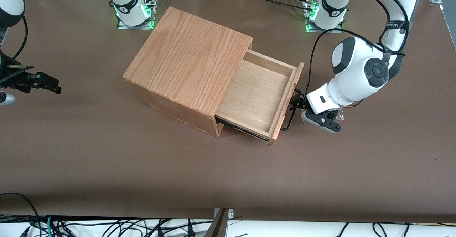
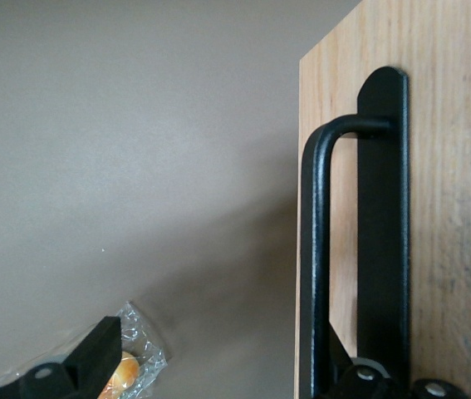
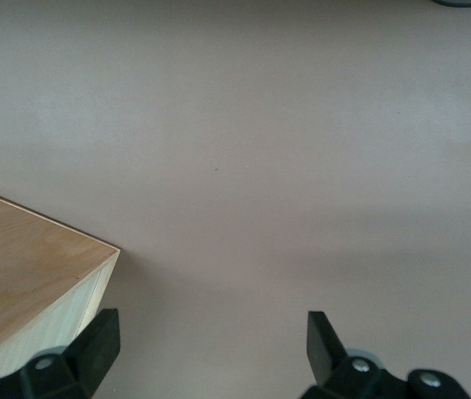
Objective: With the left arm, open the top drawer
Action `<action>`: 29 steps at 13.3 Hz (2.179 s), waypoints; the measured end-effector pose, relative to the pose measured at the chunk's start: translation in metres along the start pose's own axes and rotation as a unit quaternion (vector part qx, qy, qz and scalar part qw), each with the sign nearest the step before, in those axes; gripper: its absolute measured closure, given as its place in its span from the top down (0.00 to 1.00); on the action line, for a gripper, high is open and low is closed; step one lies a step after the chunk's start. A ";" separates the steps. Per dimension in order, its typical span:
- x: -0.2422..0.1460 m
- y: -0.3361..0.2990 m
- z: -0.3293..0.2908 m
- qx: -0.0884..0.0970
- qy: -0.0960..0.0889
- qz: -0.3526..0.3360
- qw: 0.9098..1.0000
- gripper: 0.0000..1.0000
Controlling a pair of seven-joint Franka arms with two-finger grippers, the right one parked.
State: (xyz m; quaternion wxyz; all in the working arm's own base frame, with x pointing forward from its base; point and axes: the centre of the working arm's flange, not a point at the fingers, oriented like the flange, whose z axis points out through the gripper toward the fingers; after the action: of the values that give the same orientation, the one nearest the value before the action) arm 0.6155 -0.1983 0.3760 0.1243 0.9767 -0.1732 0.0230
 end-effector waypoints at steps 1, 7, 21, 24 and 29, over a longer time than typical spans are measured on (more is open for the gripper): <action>0.000 0.000 0.000 0.000 -0.001 -0.001 1.000 1.00; 0.000 0.000 -0.001 -0.006 -0.010 -0.012 1.000 1.00; -0.016 -0.025 -0.135 -0.004 -0.013 -0.047 0.999 1.00; -0.040 -0.047 -0.191 0.062 -0.042 -0.045 0.996 1.00; -0.058 -0.066 -0.273 0.132 -0.033 -0.064 0.989 1.00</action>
State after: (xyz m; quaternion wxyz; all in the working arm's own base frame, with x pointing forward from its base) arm 0.5831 -0.0508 0.6199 -0.0099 0.9939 -0.1100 0.0050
